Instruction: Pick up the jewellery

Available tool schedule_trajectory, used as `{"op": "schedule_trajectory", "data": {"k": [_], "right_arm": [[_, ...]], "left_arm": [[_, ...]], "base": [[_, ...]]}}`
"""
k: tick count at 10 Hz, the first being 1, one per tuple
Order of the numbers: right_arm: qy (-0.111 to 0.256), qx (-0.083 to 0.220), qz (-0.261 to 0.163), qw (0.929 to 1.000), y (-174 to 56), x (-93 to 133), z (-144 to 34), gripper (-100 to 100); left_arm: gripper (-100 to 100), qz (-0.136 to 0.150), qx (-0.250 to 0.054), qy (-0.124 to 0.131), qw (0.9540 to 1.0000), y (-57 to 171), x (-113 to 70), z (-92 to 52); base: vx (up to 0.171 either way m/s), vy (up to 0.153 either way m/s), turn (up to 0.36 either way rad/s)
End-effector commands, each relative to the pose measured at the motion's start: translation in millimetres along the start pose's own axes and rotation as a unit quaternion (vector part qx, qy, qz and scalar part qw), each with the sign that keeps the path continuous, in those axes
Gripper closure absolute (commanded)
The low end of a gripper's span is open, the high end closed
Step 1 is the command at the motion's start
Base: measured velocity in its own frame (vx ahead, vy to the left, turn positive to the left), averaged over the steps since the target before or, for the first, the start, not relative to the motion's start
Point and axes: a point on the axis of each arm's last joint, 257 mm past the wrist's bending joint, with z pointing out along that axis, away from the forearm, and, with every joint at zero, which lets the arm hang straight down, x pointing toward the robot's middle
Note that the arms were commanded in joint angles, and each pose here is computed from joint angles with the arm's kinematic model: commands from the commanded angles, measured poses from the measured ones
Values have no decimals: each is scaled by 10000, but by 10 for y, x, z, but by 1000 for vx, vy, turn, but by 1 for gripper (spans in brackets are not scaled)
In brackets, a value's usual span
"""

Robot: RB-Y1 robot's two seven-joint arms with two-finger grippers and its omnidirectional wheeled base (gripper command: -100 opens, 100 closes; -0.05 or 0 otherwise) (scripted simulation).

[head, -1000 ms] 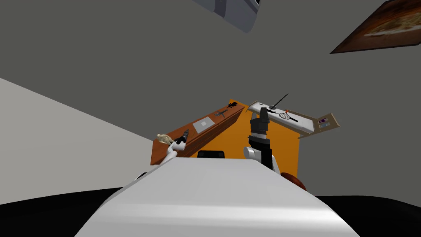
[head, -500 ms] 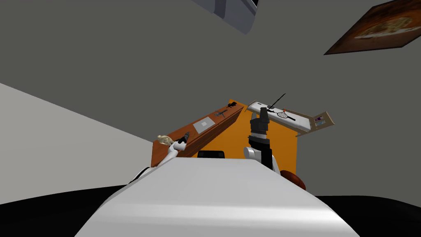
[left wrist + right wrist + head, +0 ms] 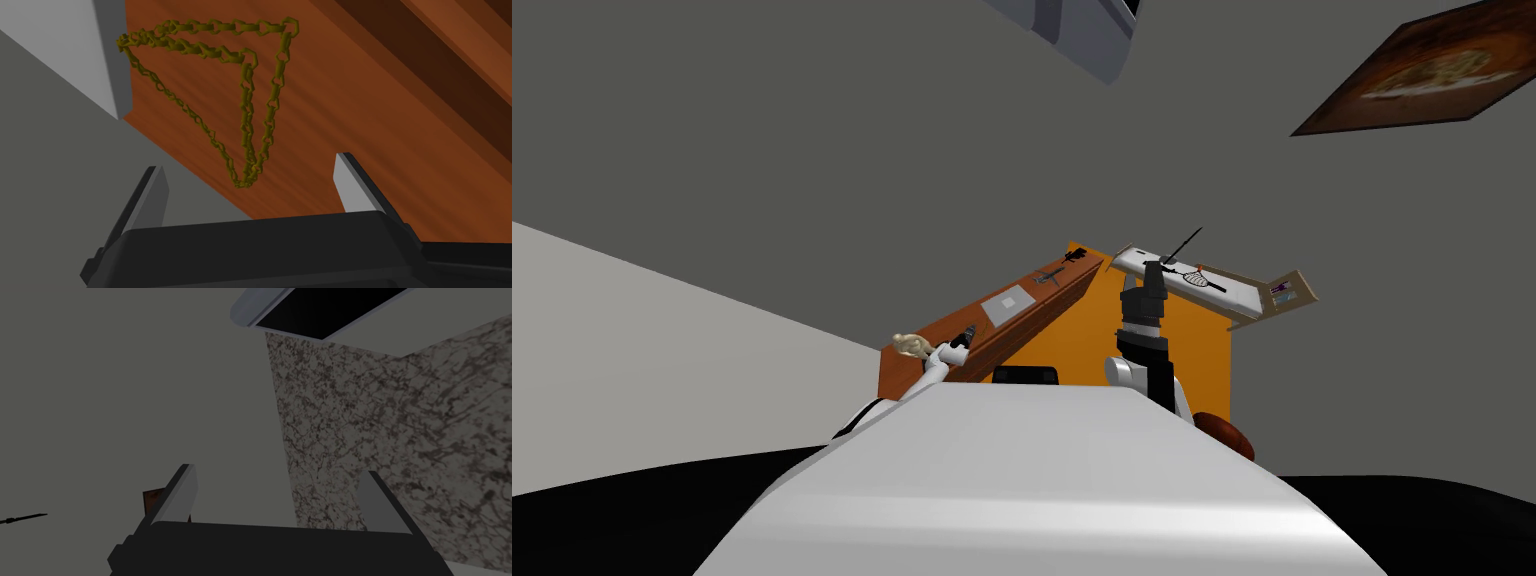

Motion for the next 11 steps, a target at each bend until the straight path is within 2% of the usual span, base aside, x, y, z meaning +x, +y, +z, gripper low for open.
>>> {"op": "schedule_trajectory", "data": {"k": [1,2,5,6,7,11], "right_arm": [[0,0,0,10000,0,0,0,0],[0,0,0,10000,0,0,0,0],[0,1,0,10000,0,0,0,0],[0,0,0,10000,0,0,0,0],[0,0,0,10000,0,0,0,0],[0,0,0,10000,0,0,0,0]], "left_arm": [[0,0,0,0,10000,0,0,0],[-100,-1,5,-5,10000,65,14,8],[-100,-2,10,-8,10000,197,52,18],[-100,-4,1,-7,10000,176,51,19],[100,-2,11,-8,10000,177,54,19],[100,-1,16,-9,10000,172,52,20]], "base": [[0,0,0],[37,-1,-3],[67,0,11],[0,-11,17],[0,0,0],[0,0,0]]}}
